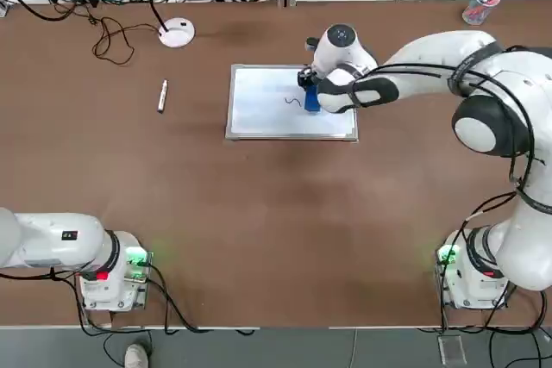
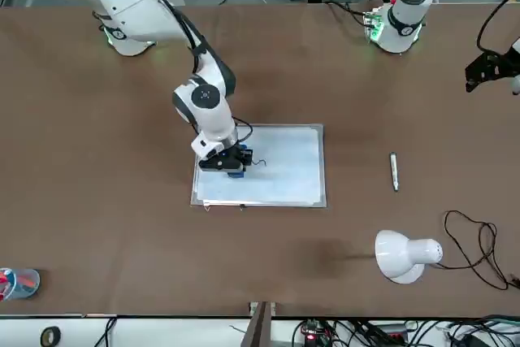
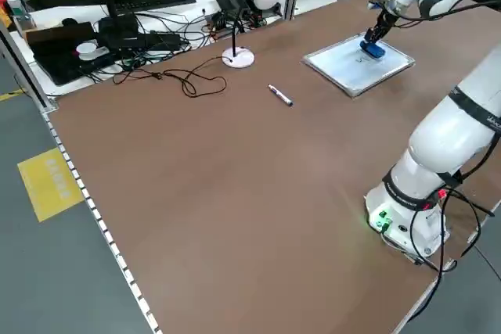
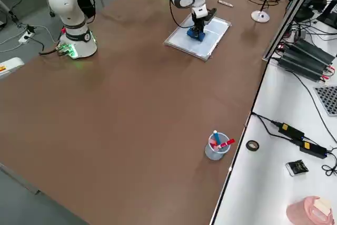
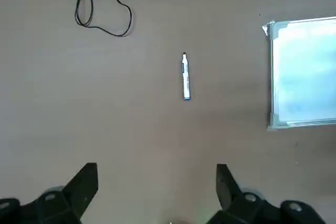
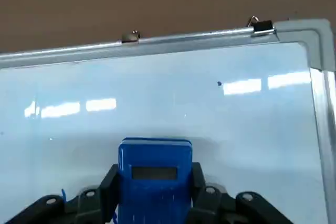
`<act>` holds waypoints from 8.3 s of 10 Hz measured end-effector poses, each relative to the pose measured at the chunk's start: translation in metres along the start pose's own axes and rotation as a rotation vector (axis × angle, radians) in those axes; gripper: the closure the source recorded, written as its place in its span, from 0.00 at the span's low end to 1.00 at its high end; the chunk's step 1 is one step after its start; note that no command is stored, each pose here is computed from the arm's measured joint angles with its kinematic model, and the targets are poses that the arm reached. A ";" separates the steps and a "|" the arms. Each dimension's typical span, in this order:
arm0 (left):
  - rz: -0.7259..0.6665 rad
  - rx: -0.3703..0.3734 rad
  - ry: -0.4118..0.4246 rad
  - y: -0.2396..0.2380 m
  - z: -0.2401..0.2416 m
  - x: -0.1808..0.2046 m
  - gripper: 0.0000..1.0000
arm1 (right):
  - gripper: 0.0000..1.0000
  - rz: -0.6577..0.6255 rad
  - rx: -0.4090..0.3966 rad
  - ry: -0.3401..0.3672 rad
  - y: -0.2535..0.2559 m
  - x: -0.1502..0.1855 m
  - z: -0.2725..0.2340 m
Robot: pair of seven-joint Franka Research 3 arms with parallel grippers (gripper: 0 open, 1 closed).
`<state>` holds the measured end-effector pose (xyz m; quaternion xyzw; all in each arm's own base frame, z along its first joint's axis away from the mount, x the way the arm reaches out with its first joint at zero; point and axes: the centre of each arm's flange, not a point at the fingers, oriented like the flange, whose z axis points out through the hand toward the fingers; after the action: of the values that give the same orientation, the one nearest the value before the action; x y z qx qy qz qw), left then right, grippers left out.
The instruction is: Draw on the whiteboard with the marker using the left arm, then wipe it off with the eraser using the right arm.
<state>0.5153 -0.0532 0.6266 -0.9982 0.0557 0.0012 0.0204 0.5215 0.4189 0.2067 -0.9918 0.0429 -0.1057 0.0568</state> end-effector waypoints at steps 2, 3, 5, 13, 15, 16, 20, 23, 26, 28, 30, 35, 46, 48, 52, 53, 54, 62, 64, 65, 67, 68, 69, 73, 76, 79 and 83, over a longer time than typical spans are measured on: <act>-0.003 -0.001 -0.007 -0.002 0.004 0.002 0.00 | 0.43 0.003 -0.002 0.001 0.000 -0.001 0.004; -0.004 -0.001 -0.008 -0.002 0.004 0.002 0.00 | 0.43 0.002 -0.003 0.001 -0.001 -0.002 0.004; -0.004 -0.001 -0.009 -0.002 0.005 0.003 0.00 | 0.43 0.004 -0.005 0.002 -0.003 -0.004 0.005; -0.009 -0.001 0.002 -0.004 -0.001 0.003 0.00 | 0.43 0.063 0.016 0.039 -0.053 -0.018 0.011; -0.014 -0.001 0.002 -0.006 -0.001 0.003 0.00 | 0.43 0.081 0.034 0.046 -0.072 -0.026 0.012; -0.015 -0.001 0.002 -0.007 -0.001 0.003 0.00 | 0.43 0.091 0.044 0.050 -0.082 -0.030 0.013; -0.021 -0.002 0.002 -0.010 0.000 0.003 0.00 | 0.43 0.124 0.060 0.082 -0.113 -0.044 0.017; -0.030 -0.002 0.001 -0.015 0.000 0.003 0.00 | 0.43 0.142 0.058 0.089 -0.118 -0.045 0.016; -0.029 -0.002 0.000 -0.015 0.000 0.003 0.00 | 0.43 0.179 0.038 0.072 -0.114 -0.036 0.014; -0.029 -0.002 -0.001 -0.014 0.001 0.003 0.00 | 0.43 0.225 0.006 0.030 -0.102 -0.018 0.010; -0.029 -0.002 -0.001 -0.014 0.001 0.003 0.00 | 0.43 0.267 -0.007 -0.038 -0.087 0.006 -0.004; -0.029 -0.002 -0.002 -0.015 0.002 0.004 0.00 | 0.43 0.160 -0.024 -0.095 -0.050 0.041 -0.060; -0.029 -0.002 0.000 -0.015 0.003 0.005 0.00 | 0.43 -0.047 -0.051 -0.060 -0.005 0.026 -0.027; -0.029 -0.002 0.000 -0.015 0.003 0.005 0.00 | 0.43 -0.044 -0.058 -0.068 -0.003 0.020 -0.019; -0.029 -0.002 -0.001 -0.015 0.003 0.005 0.00 | 0.43 -0.044 -0.072 -0.072 0.001 0.017 -0.009; -0.029 -0.002 -0.001 -0.015 0.003 0.005 0.00 | 0.43 -0.044 -0.076 -0.070 0.001 0.015 -0.007; -0.029 -0.002 -0.001 -0.015 0.003 0.005 0.00 | 0.43 -0.045 -0.078 -0.065 -0.001 0.013 -0.004; -0.029 -0.002 -0.001 -0.015 0.003 0.005 0.00 | 0.43 0.012 -0.042 -0.008 -0.028 -0.008 0.007; -0.029 -0.003 -0.003 -0.015 0.004 0.006 0.00 | 0.43 0.028 -0.028 -0.002 -0.047 -0.018 0.008; -0.029 -0.003 -0.003 -0.015 0.005 0.006 0.00 | 0.43 0.038 -0.019 0.002 -0.058 -0.023 0.009; -0.029 -0.003 -0.002 -0.015 0.005 0.007 0.00 | 0.43 0.057 -0.007 0.010 -0.075 -0.032 0.010; -0.029 -0.003 -0.003 -0.015 0.005 0.007 0.00 | 0.43 0.068 -0.003 0.014 -0.082 -0.034 0.011; -0.029 -0.003 -0.003 -0.015 0.005 0.007 0.00 | 0.43 0.082 0.002 0.018 -0.088 -0.037 0.011; -0.029 -0.003 -0.002 -0.015 0.005 0.007 0.00 | 0.43 0.130 0.027 0.045 -0.114 -0.050 0.013; -0.029 -0.003 -0.003 -0.015 0.005 0.007 0.00 | 0.43 0.137 0.021 0.047 -0.116 -0.049 0.012; -0.029 -0.003 -0.003 -0.015 0.006 0.007 0.00 | 0.43 0.149 -0.027 0.039 -0.102 -0.024 0.006; -0.029 -0.003 -0.003 -0.015 0.006 0.007 0.00 | 0.43 0.157 -0.055 -0.067 -0.068 0.036 -0.055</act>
<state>0.5239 -0.0392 0.6212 -0.9990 0.0414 0.0027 0.0190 0.5495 0.4775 0.2757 -0.9896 0.1213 -0.0667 0.0393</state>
